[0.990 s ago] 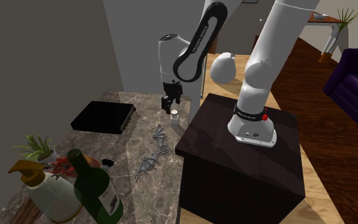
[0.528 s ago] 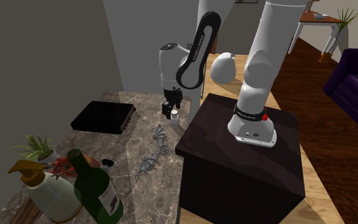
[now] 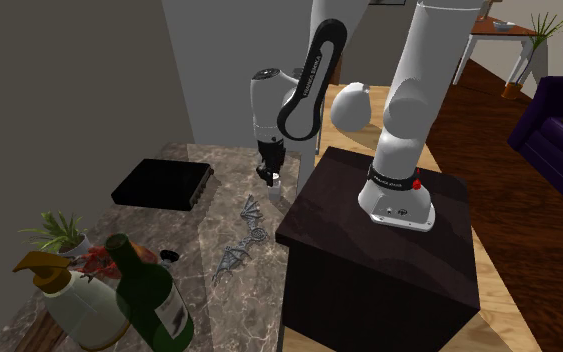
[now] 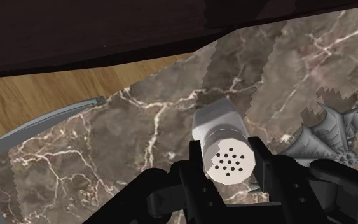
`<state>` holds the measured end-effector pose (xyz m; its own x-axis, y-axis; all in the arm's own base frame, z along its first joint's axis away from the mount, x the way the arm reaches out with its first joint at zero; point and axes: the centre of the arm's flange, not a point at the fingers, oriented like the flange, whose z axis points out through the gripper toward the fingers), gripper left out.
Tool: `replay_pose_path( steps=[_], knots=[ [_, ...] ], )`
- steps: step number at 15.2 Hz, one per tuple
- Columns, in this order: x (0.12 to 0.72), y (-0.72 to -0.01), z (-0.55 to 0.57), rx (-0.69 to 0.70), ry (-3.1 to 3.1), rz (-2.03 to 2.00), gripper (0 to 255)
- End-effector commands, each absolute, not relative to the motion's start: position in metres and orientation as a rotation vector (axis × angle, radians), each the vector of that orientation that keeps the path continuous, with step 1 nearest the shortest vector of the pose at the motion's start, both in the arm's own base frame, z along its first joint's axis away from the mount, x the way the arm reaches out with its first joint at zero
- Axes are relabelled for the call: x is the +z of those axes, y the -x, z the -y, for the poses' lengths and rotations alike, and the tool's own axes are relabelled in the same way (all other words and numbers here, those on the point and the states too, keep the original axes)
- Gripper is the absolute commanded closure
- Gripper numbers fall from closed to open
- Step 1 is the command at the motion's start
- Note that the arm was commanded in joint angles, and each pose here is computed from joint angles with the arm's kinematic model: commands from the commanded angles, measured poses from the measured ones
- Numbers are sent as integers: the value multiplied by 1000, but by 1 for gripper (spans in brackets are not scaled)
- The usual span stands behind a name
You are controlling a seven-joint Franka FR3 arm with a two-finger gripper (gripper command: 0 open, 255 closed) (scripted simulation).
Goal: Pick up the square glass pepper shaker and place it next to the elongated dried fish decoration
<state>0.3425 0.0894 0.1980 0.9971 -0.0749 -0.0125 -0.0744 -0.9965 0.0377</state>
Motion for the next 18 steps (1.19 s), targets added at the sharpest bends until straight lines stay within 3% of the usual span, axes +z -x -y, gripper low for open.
replay_pose_path(
  steps=[1, 8, 18],
  knots=[
    [198, -342, -89, -22, -3102, 116, 255],
    [198, -342, -89, -22, -3102, 116, 255],
    [251, -342, -89, -22, -3102, 116, 255]
  ],
)
